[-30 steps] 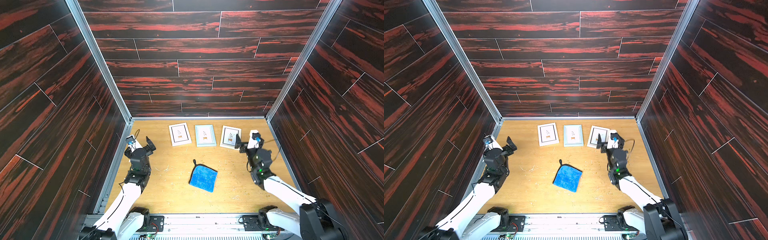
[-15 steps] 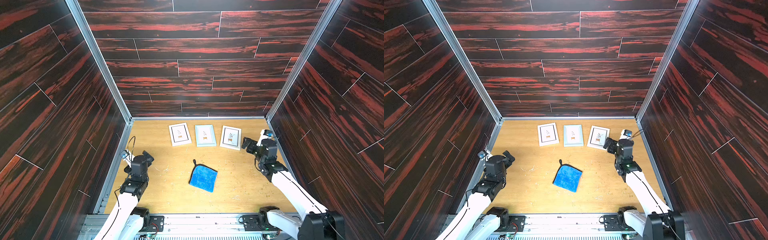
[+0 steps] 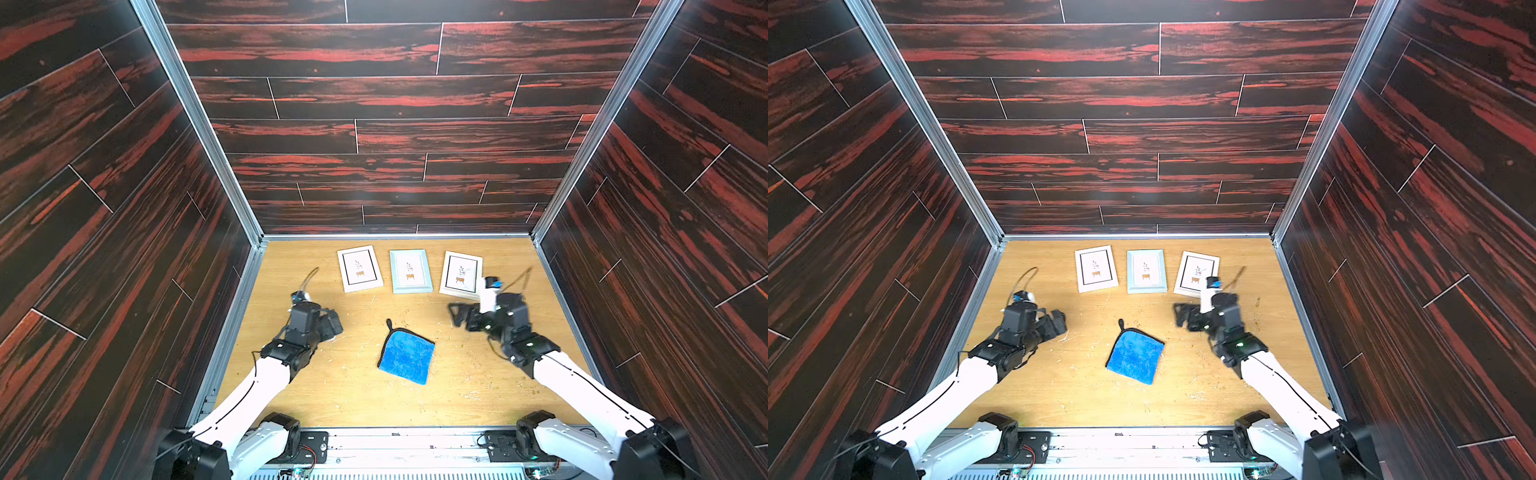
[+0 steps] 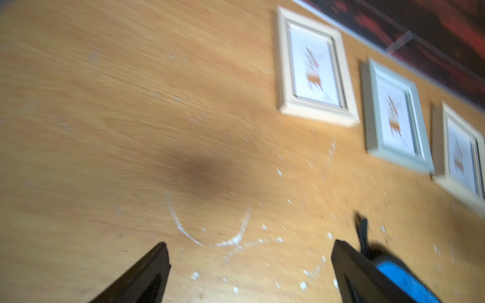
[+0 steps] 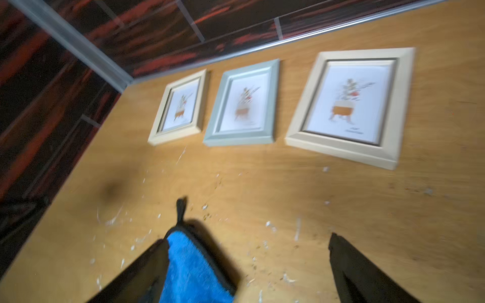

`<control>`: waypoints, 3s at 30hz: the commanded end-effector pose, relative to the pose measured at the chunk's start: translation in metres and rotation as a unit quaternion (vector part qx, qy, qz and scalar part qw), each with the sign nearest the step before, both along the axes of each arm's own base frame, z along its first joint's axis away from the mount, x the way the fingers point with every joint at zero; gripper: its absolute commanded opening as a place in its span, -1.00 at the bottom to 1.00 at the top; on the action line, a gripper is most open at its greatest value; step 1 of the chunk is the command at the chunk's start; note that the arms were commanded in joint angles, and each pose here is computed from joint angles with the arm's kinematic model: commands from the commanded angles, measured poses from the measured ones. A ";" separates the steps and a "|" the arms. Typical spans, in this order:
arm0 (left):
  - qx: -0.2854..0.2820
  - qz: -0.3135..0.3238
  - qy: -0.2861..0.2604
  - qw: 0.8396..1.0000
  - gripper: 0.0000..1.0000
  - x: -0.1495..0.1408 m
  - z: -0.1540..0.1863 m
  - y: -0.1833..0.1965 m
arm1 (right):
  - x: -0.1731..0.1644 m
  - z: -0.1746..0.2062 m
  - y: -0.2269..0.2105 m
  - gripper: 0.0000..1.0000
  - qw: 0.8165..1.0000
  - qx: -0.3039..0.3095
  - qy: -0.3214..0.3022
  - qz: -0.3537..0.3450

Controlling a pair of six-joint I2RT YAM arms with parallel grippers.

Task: Wipe the picture frame with a cloth
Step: Pick up the cleaning item at the center of the board, then move the picture frame to the center of the board.

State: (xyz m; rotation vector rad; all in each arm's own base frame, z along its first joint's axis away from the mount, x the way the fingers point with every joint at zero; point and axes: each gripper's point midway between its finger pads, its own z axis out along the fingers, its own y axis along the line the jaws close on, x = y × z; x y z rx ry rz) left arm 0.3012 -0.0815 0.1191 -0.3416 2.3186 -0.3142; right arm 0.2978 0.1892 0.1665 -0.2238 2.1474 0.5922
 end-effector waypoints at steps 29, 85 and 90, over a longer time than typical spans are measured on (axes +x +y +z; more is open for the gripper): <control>0.024 0.018 0.025 0.999 1.00 -0.024 -0.034 0.002 | -0.077 -0.165 0.111 0.54 0.937 -0.287 0.139 0.140; 0.021 0.007 0.189 0.982 0.00 0.209 -0.081 -0.016 | 0.049 0.016 0.099 -1.00 0.997 -0.043 -0.010 0.063; 0.019 0.004 0.200 0.980 -0.31 0.199 -0.090 -0.016 | 0.052 0.020 0.099 -1.00 0.997 -0.049 -0.014 0.062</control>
